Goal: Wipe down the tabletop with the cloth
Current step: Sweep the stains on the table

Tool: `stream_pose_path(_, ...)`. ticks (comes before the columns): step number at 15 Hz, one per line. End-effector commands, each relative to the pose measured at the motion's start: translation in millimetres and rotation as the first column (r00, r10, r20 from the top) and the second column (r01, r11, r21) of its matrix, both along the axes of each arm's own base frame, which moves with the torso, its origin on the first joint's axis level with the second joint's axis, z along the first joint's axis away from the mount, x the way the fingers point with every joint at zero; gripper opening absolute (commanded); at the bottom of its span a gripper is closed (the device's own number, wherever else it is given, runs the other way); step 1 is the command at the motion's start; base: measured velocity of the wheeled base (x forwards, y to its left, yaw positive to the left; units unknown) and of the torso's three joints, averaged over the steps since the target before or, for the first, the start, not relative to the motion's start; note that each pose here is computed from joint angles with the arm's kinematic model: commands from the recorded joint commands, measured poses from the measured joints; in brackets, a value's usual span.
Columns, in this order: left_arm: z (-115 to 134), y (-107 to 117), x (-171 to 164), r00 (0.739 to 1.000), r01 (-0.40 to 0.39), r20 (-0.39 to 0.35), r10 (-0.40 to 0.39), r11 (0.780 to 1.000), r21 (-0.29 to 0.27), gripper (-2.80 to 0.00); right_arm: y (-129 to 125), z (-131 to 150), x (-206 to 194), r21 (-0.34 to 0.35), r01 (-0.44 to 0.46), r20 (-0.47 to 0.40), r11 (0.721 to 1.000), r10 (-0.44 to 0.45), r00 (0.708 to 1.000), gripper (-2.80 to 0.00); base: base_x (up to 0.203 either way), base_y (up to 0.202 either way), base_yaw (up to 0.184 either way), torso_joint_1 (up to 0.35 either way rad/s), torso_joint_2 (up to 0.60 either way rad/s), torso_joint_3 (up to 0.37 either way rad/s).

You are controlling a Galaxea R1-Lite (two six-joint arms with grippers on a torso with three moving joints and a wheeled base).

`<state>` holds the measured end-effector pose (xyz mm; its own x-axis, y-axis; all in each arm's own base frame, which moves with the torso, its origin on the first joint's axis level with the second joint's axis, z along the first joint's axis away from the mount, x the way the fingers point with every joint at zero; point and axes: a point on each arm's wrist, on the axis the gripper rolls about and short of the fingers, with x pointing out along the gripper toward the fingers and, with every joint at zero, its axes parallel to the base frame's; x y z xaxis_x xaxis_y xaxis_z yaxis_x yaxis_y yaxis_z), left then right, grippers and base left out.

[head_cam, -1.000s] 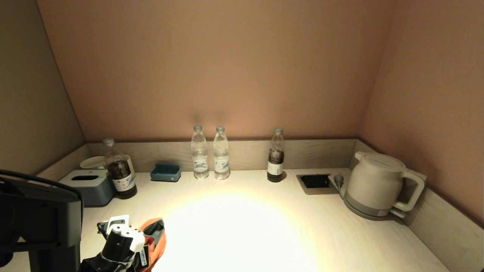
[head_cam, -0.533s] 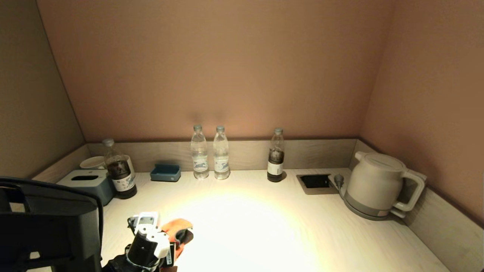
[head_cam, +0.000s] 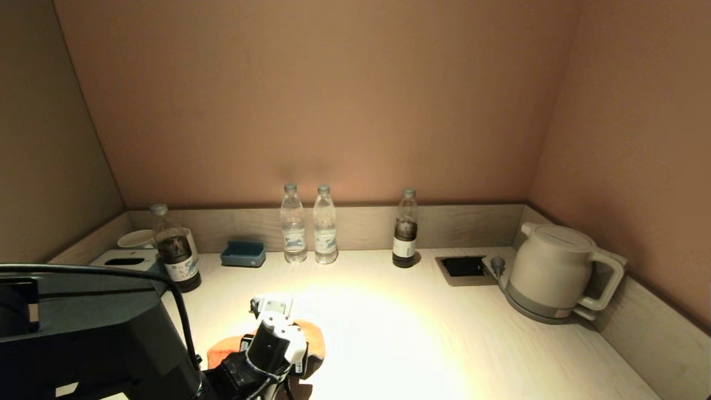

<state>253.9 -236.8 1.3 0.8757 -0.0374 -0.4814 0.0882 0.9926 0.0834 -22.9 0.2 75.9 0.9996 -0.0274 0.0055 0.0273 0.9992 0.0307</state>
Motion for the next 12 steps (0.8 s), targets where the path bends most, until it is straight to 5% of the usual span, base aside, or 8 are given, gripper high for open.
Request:
stream_pose_path(1,6.7,-18.8,6.2,1.0,0.021,0.024,-0.02,1.0,-0.022,-2.8,0.0,0.1,0.1,0.0,0.0,-0.001,1.0,0.0,1.0,-2.8,0.0,0.0,0.0,0.0,0.0,0.0)
stream_pose_path(6,43.0,-38.1,33.3,0.995,0.003,0.1,0.005,0.997,-0.078,-2.8,0.0,0.1,0.1,0.0,0.0,-0.001,1.0,0.0,1.0,-2.8,0.0,0.0,0.0,0.0,0.0,0.0)
stream_pose_path(12,102.4,-18.9,113.8,0.94,-0.186,0.273,0.205,0.978,-0.094,-2.8,0.0,0.1,0.1,0.0,0.0,-0.001,1.0,0.0,1.0,-2.8,0.0,0.0,0.0,0.0,0.0,0.0)
